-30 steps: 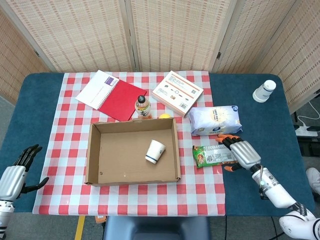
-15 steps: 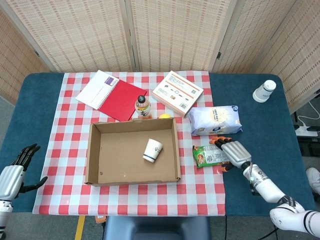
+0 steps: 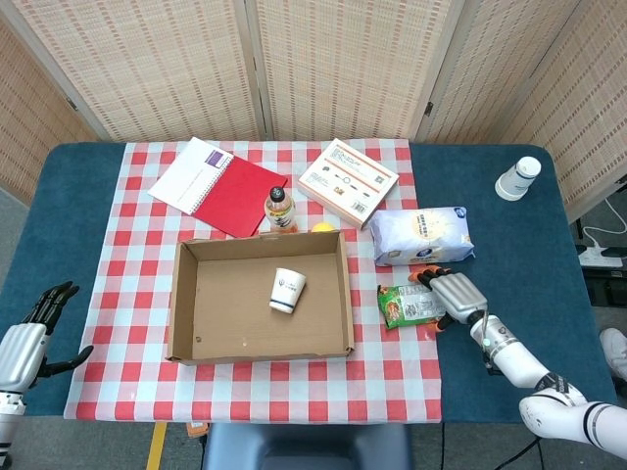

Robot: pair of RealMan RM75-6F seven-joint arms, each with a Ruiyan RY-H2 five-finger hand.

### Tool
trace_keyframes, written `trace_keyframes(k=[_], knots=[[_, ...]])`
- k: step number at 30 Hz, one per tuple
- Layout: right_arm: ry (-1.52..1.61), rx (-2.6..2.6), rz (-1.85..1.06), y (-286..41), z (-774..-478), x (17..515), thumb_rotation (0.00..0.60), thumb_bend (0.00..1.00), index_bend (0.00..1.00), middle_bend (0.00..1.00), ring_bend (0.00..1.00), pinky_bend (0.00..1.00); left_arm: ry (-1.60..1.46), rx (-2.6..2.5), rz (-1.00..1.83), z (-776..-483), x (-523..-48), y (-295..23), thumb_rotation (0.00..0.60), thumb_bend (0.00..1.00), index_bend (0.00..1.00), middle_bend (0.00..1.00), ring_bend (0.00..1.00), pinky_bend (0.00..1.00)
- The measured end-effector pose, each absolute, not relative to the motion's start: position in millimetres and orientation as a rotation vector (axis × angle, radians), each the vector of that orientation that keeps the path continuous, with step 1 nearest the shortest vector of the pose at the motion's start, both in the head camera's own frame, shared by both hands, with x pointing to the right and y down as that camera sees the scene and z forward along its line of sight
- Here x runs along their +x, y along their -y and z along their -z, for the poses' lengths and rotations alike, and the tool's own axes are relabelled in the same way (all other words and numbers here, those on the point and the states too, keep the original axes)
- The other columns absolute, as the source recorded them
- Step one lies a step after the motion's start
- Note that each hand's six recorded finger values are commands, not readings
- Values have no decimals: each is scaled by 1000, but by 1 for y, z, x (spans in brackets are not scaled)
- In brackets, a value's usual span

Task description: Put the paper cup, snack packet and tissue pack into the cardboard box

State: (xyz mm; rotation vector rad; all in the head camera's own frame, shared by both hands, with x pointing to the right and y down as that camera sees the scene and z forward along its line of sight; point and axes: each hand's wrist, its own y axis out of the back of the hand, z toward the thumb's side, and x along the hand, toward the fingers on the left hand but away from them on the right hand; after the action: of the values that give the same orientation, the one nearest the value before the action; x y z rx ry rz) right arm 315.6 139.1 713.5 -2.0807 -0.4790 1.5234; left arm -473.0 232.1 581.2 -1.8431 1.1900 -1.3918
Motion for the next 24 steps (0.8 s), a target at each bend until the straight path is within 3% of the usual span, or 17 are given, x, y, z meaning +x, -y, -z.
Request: trace_keyframes(k=[6, 15, 24], knots=[[463, -2087, -1532, -143, -719, 313, 600, 0, 234, 166, 103, 233, -1197, -1841, 1389, -580, -474, -232, 600, 231, 88, 28, 0, 226], [463, -2075, -1523, -145, -725, 311, 600, 0, 368, 256, 216, 348, -1199, -1843, 1387, -580, -474, -232, 600, 230, 88, 27, 0, 226], [505, -2046, -1495, -143, -726, 309, 600, 83, 631, 416, 415, 600, -1206, -1840, 1386, -579, -475, -231, 600, 230, 88, 27, 0, 226]])
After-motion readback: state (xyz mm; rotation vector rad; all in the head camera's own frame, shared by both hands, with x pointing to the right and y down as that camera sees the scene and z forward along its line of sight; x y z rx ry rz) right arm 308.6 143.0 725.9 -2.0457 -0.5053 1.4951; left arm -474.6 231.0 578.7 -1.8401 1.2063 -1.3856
